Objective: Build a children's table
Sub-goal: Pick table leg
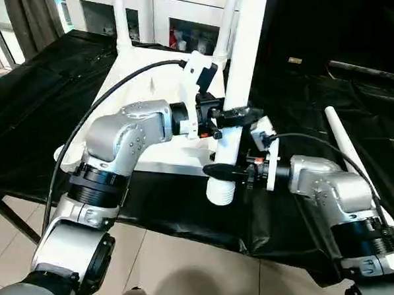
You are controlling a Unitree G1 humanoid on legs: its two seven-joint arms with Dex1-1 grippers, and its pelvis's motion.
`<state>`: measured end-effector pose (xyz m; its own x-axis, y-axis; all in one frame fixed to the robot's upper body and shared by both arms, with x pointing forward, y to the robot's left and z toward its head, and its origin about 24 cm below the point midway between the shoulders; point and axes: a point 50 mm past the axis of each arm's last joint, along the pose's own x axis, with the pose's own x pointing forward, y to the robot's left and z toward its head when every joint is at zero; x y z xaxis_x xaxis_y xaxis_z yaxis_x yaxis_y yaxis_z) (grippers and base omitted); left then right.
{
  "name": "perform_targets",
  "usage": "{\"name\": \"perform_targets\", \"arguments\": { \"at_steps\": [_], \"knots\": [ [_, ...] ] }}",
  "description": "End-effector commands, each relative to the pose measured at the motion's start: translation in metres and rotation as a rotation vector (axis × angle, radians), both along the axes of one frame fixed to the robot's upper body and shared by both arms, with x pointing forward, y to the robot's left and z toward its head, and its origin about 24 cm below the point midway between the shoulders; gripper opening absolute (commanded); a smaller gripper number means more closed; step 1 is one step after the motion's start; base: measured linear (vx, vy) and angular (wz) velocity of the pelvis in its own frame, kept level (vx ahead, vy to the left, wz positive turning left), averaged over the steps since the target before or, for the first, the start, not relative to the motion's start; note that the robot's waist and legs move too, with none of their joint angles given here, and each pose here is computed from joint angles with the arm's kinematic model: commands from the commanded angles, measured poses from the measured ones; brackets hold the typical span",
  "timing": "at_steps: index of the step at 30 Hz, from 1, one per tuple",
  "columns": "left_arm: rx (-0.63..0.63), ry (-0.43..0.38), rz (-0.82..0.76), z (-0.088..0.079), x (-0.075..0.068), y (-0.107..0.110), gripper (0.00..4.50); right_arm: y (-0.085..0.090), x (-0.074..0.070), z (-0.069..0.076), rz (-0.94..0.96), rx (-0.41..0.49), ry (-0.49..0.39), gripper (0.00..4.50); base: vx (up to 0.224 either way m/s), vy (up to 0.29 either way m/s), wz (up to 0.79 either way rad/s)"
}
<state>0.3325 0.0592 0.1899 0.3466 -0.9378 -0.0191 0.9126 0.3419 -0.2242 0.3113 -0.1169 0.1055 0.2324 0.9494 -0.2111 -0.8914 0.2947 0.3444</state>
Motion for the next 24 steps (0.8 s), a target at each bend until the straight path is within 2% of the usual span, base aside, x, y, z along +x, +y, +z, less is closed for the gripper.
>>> {"name": "perform_targets", "arguments": {
  "at_steps": [1,17,19,22,23,24],
  "knots": [
    [-0.014,-0.021,-0.040,0.006,-0.005,-0.005,1.84,-0.005,0.001,0.000,-0.016,-0.007,-0.006,2.01,0.000,0.000,0.00],
    [-0.020,-0.044,0.000,0.007,0.000,-0.001,1.84,-0.009,0.002,-0.002,-0.044,-0.012,-0.019,1.93,0.000,0.000,0.00],
    [-0.051,-0.012,-0.004,0.008,0.000,-0.001,2.40,-0.009,0.002,-0.002,-0.058,-0.007,-0.022,1.93,0.000,0.000,0.00],
    [-0.091,-0.007,-0.006,0.011,-0.001,0.001,2.63,-0.010,0.002,-0.002,-0.081,0.000,-0.028,1.93,0.000,0.000,0.00],
    [-0.102,-0.017,0.003,0.013,0.000,0.001,2.63,-0.010,0.002,-0.002,-0.088,0.003,-0.029,1.93,0.000,0.000,0.00],
    [-0.178,-0.094,0.073,0.019,0.005,0.005,2.87,-0.010,0.006,-0.002,-0.157,0.018,-0.050,1.92,0.000,0.000,0.00]
  ]
}}
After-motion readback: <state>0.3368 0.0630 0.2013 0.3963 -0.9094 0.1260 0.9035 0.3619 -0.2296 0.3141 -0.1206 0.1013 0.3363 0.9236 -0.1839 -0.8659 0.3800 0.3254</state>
